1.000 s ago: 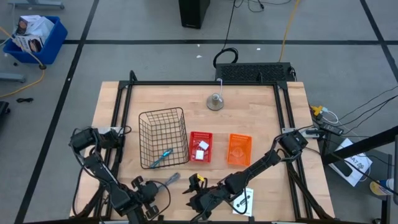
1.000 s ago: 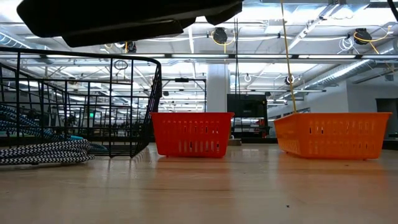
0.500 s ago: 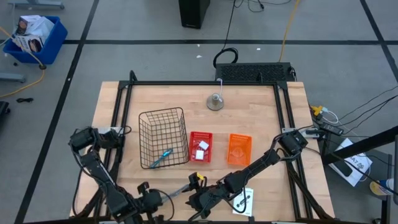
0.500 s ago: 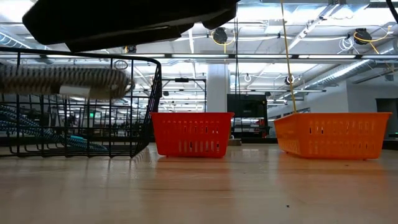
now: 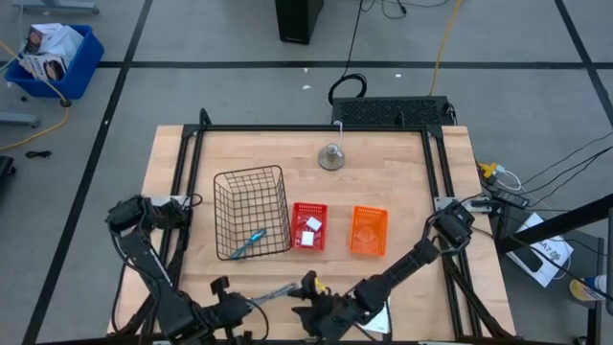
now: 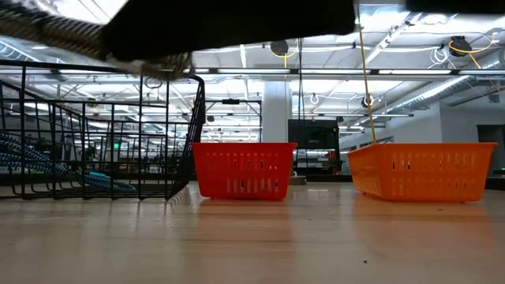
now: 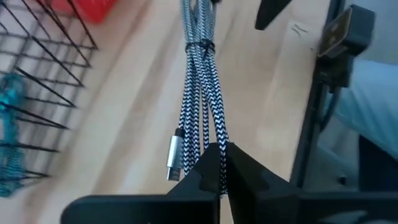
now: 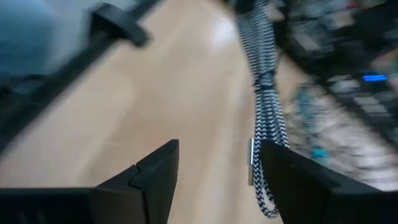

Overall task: Pick and place items into bin
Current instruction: Put the white charger cable into the black wire basket

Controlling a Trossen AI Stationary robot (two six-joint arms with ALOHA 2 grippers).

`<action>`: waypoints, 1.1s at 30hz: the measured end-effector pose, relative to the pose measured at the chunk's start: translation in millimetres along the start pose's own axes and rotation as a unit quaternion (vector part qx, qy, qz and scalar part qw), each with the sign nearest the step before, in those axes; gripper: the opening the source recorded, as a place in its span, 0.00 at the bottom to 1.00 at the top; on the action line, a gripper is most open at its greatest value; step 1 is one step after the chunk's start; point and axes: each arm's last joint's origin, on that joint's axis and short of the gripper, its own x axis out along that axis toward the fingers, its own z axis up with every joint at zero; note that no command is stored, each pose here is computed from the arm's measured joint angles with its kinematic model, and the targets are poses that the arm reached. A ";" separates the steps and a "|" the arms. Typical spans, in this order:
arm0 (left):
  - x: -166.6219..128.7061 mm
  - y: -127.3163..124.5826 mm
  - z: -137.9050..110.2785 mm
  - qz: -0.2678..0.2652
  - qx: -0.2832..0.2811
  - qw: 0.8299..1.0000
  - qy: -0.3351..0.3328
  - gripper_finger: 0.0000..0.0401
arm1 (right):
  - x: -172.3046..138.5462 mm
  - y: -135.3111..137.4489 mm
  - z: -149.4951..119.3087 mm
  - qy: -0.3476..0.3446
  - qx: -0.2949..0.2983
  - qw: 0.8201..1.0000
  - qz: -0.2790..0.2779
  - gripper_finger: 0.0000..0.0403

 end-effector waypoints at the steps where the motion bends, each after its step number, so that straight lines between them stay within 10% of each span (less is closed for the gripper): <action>1: -0.3 0.4 2.1 0.003 0.004 1.000 -0.001 0.02 | -2.2 1.4 1.5 0.000 -0.011 1.000 -0.022 0.53; 18: -30.2 16.7 45.5 0.100 0.045 0.993 -0.049 0.02 | -23.0 10.4 23.8 -0.036 -0.068 0.984 -0.164 0.49; 33: -49.7 64.3 84.3 0.180 -0.081 0.980 -0.032 0.04 | -23.4 9.7 25.4 -0.042 -0.064 0.983 -0.166 0.49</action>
